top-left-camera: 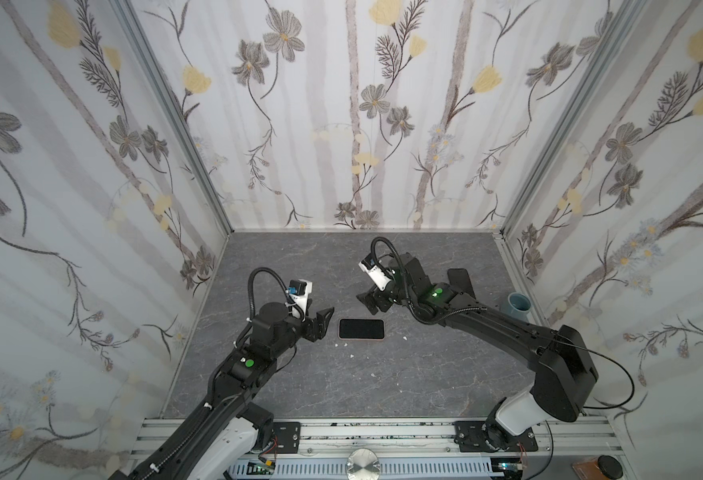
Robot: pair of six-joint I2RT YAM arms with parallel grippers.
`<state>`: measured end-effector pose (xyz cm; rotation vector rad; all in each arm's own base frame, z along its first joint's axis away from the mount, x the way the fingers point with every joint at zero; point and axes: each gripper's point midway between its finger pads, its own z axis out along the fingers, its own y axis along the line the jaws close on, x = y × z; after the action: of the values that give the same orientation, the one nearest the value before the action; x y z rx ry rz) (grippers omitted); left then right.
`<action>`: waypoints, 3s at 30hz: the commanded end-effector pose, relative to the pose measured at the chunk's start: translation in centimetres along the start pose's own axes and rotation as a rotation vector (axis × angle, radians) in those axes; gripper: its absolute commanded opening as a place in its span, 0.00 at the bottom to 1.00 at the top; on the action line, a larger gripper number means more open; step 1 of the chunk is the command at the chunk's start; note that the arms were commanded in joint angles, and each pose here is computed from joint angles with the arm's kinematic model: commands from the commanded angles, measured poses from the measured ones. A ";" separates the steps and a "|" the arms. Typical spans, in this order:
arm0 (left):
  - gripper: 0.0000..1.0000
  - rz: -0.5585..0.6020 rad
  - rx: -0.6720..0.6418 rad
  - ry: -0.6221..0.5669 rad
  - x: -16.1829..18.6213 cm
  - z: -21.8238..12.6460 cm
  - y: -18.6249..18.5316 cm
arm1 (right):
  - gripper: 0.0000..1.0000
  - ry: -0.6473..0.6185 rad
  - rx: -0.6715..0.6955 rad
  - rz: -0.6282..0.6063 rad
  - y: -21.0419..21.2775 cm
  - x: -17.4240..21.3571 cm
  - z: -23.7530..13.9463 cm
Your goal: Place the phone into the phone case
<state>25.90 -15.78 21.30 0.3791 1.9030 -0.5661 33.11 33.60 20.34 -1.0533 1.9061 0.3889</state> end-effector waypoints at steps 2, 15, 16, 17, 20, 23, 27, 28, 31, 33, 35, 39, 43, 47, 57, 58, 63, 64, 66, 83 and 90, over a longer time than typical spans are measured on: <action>0.77 0.092 0.037 -0.028 1.4 -0.9 -0.5 | 1.00 -0.154 -0.117 -0.373 2.5 -1.6 0.7; 0.94 0.132 -0.115 -0.011 2.9 -0.6 2.2 | 1.00 0.187 -0.321 -0.546 4.3 7.1 6.5; 0.95 0.132 -0.136 -0.013 2.9 -0.6 2.6 | 1.00 0.203 -0.326 -0.554 4.3 7.6 6.7; 0.96 0.133 -0.147 -0.014 2.8 -0.7 2.8 | 1.00 0.216 -0.333 -0.561 4.4 7.9 6.9; 0.99 0.131 -0.167 -0.014 2.9 -0.7 3.1 | 1.00 0.252 -0.359 -0.578 4.5 8.9 7.2; 1.00 0.132 -0.176 -0.009 3.1 -0.6 3.3 | 1.00 0.308 -0.414 -0.608 5.1 10.4 7.4; 1.00 0.135 -0.197 -0.001 3.3 -0.6 3.7 | 1.00 0.360 -0.441 -0.609 5.2 11.2 7.6; 1.00 0.137 -0.200 0.001 3.3 -0.6 3.8 | 1.00 0.370 -0.455 -0.609 5.4 11.5 7.6; 1.00 0.140 -0.219 0.006 3.4 -0.6 4.1 | 1.00 0.401 -0.483 -0.607 5.6 12.0 7.6; 1.00 0.140 -0.237 0.008 3.5 -0.6 4.5 | 1.00 0.408 -0.482 -0.609 5.5 12.2 7.8; 1.00 0.142 -0.250 0.008 3.4 -0.6 4.7 | 1.00 0.420 -0.477 -0.613 5.4 12.6 7.9; 1.00 0.143 -0.277 0.006 3.3 -0.8 5.1 | 1.00 0.421 -0.473 -0.618 5.3 12.6 8.1; 1.00 0.144 -0.287 0.002 3.2 -0.9 5.3 | 1.00 0.414 -0.467 -0.621 5.3 12.3 8.1; 1.00 0.143 -0.287 0.006 3.3 -0.9 5.4 | 1.00 0.414 -0.476 -0.616 5.3 12.4 8.2; 1.00 0.147 -0.312 0.008 3.3 -1.0 5.9 | 1.00 0.451 -0.505 -0.599 5.6 14.0 9.0; 1.00 0.148 -0.316 0.010 3.4 -1.0 6.0 | 1.00 0.455 -0.508 -0.595 5.6 14.1 9.0; 1.00 0.147 -0.314 0.011 3.4 -1.0 5.9 | 1.00 0.474 -0.546 -0.548 6.4 14.5 8.4; 1.00 0.146 -0.314 0.012 3.4 -0.9 6.0 | 1.00 0.473 -0.548 -0.537 6.4 14.4 8.2; 1.00 0.146 -0.309 0.012 3.4 -0.9 5.9 | 1.00 0.472 -0.551 -0.519 6.6 14.3 8.1; 1.00 0.134 -0.292 0.005 3.3 -0.8 5.7 | 0.69 0.590 -0.293 -0.278 3.7 14.9 9.4; 1.00 0.124 -0.307 -0.003 3.1 -0.9 5.9 | 0.62 0.647 -0.028 -0.049 0.7 15.3 9.6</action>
<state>26.73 -10.40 16.95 0.3170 1.9329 -0.1824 32.45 33.67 2.20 -1.5952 2.3190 0.1884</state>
